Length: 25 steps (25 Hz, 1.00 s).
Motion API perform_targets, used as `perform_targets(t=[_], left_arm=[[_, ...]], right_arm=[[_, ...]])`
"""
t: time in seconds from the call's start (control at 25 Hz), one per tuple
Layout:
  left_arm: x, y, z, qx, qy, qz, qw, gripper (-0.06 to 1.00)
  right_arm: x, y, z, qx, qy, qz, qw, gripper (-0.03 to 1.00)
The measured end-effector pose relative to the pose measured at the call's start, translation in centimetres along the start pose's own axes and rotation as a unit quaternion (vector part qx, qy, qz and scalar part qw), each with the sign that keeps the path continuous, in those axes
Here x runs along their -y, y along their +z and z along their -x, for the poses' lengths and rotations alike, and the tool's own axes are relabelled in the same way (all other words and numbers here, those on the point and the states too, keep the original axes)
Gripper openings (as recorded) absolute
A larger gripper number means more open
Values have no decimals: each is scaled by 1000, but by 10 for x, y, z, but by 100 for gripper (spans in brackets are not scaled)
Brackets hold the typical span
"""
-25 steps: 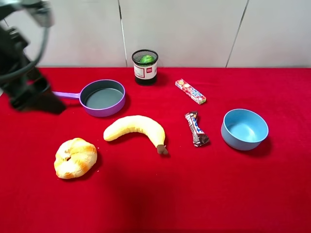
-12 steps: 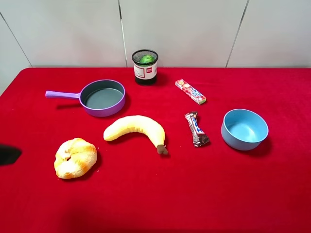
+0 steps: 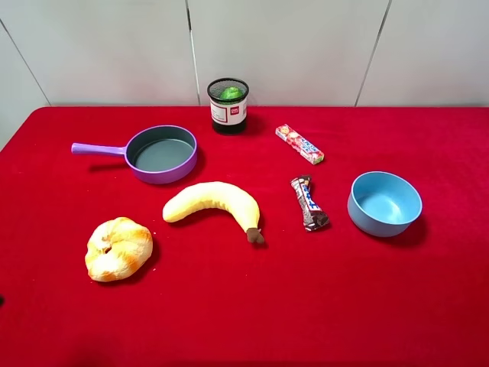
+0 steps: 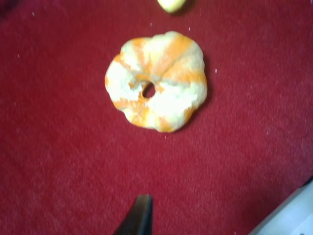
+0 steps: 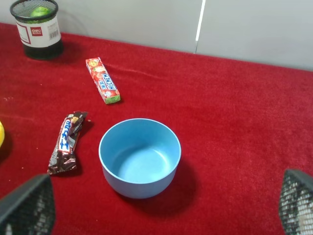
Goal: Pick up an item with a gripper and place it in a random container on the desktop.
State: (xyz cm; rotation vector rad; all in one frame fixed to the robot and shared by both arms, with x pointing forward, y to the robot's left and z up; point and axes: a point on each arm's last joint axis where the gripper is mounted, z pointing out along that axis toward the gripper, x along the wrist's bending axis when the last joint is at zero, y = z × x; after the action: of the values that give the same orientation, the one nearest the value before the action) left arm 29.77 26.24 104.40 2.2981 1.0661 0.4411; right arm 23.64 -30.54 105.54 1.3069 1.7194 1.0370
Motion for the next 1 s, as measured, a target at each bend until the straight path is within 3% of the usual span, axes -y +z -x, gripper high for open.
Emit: perform_targets(t=[0.2, 0.48, 0.72, 0.88, 1.0], left_arm=[[8, 2, -1, -6, -30, -15, 999, 93], [21, -20, 1, -59, -62, 64, 994, 93], [40, -41, 11, -110, -69, 153, 980, 93], [50, -48, 18, -137, -74, 188, 970, 93], [51, -49, 19, -141, -74, 192, 968, 93]], right_arm=[[0, 0, 0, 0, 0, 0, 1000, 69], [0, 0, 0, 0, 0, 0, 1000, 69], [0, 0, 0, 0, 0, 0, 1000, 69], [0, 0, 0, 0, 0, 0, 1000, 69], [0, 0, 0, 0, 0, 0, 1000, 69]])
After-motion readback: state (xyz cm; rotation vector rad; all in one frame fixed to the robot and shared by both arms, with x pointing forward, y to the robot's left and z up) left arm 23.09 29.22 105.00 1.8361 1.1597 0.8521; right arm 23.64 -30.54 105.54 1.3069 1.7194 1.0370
